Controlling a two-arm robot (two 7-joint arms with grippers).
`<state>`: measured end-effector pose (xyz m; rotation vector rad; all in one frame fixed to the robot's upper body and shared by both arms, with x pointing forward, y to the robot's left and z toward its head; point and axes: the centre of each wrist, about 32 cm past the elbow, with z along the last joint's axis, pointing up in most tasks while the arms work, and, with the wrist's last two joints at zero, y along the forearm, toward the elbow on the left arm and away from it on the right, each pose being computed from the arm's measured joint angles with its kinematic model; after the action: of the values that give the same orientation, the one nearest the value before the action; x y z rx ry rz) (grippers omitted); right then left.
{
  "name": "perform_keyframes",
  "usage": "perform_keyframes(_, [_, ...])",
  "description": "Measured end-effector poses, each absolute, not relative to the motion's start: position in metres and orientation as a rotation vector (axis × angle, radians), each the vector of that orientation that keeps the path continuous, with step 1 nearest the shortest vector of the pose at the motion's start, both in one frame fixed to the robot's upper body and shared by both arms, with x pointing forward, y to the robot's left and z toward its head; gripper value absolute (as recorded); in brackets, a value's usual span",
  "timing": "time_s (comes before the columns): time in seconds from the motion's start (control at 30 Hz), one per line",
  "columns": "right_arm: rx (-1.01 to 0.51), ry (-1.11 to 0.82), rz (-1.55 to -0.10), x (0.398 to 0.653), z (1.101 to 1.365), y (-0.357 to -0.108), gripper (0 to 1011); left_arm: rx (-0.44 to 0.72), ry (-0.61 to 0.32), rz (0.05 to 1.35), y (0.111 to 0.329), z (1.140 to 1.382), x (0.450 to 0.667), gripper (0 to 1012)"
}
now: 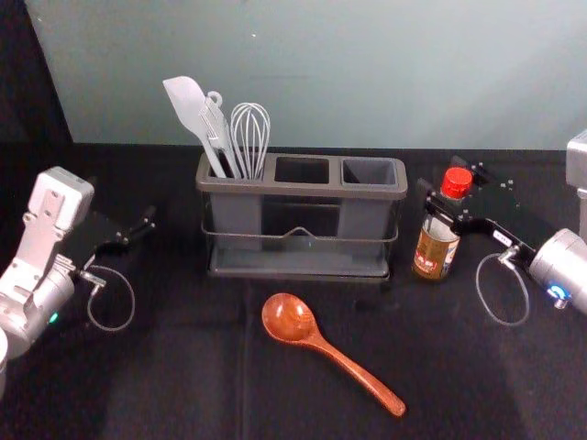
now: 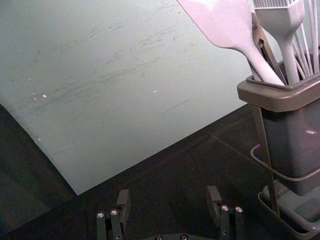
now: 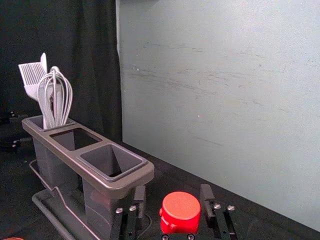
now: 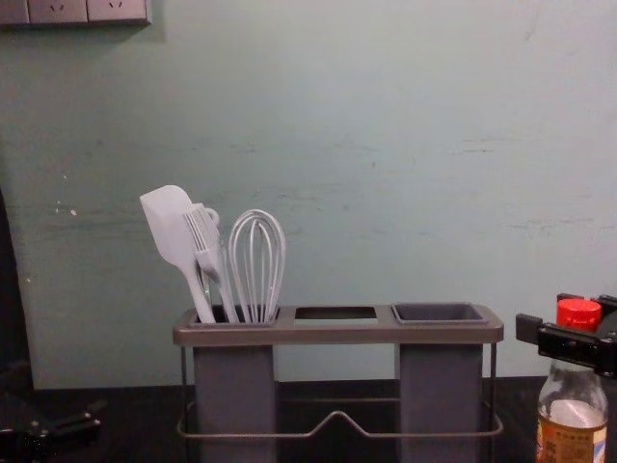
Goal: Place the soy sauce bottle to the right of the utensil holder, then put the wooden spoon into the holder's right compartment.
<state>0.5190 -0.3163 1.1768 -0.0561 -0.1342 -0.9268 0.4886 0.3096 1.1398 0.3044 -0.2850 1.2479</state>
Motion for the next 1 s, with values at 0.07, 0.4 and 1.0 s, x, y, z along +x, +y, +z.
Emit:
perform_keyframes(0.07, [-0.056,-0.134,-0.927,0.519,1.177,-0.316,750,0.305,-0.285,1.248,0.31,1.14,0.489,1005])
perform_keyframes(0.4, [-0.056,-0.134,-0.927,0.519,1.177,-0.317,1002,0.304,-0.285,1.248,0.31,1.14,0.489,1005])
perform_keyframes(1.0, [-0.037,-0.183,-0.924,0.496,1.208,-0.325,1003,0.304,-0.285,1.248,0.31,1.14,0.489,1005])
